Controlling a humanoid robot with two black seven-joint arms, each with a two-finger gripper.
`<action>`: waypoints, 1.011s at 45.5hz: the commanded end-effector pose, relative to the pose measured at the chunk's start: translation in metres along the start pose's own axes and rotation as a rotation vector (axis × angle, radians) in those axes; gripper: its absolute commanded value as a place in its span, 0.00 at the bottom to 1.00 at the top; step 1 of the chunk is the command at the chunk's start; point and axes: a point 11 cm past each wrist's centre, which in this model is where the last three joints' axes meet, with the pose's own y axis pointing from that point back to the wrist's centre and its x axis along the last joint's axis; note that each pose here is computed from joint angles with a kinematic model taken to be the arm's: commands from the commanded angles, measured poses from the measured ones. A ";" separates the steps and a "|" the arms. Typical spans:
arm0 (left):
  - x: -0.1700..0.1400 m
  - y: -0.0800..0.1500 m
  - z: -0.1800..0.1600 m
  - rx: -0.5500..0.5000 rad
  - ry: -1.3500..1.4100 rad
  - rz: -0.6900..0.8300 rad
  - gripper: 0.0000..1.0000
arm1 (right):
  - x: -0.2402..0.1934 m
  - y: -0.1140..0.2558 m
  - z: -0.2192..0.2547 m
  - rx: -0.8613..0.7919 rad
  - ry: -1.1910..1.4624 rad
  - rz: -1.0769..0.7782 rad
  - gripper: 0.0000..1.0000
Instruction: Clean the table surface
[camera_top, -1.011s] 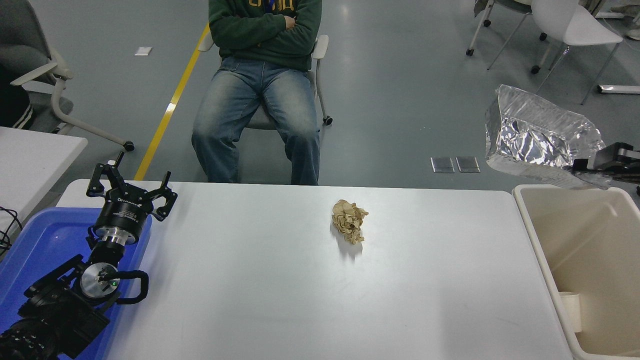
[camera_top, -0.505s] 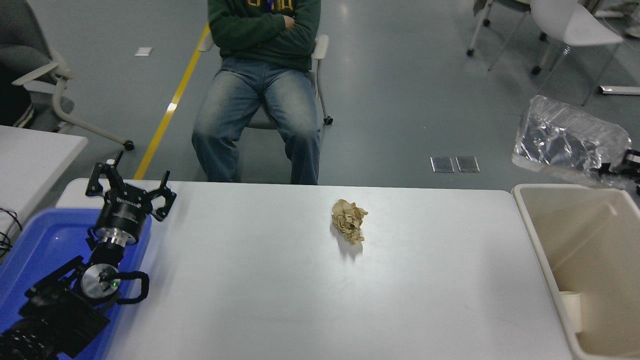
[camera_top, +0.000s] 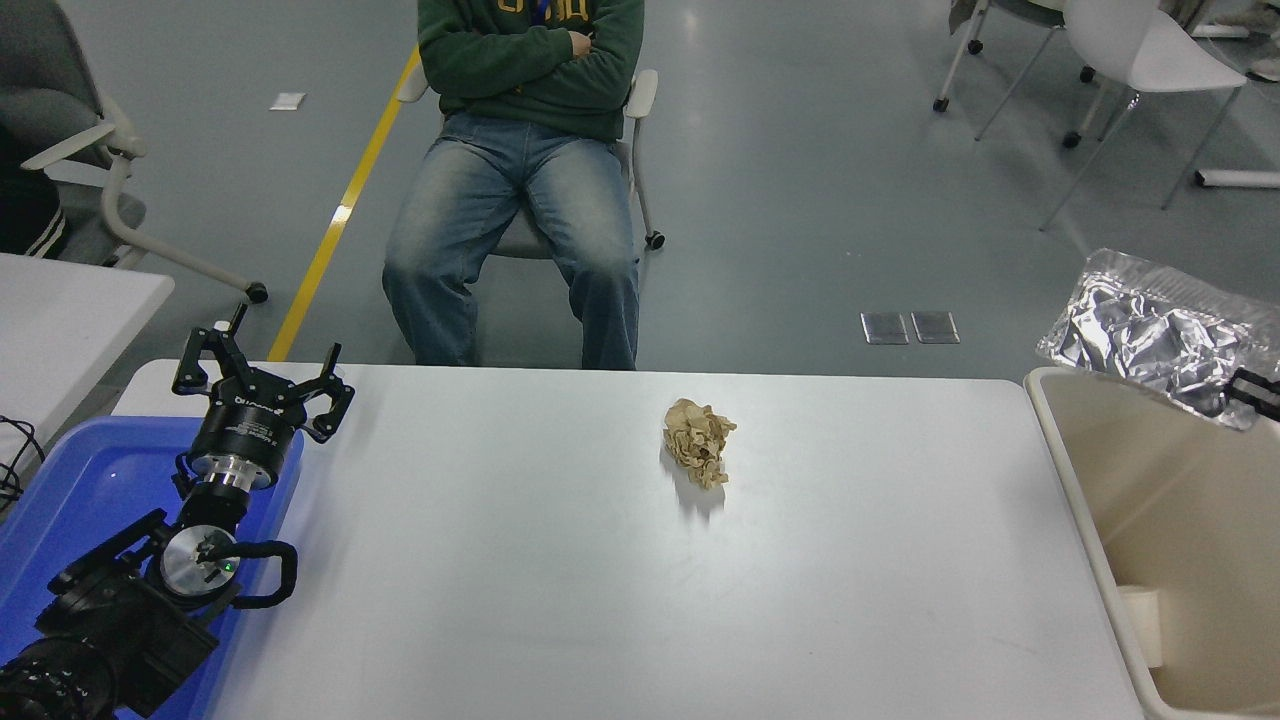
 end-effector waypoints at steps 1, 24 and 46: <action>0.000 0.000 0.000 0.000 0.000 -0.001 1.00 | -0.038 0.011 0.023 -0.128 -0.070 0.147 0.00; 0.000 0.000 0.000 -0.001 0.001 0.001 1.00 | -0.082 0.024 0.035 -0.295 -0.345 0.279 0.00; 0.000 0.000 0.000 -0.001 0.001 0.001 1.00 | -0.080 0.025 0.034 -0.331 -0.444 0.356 1.00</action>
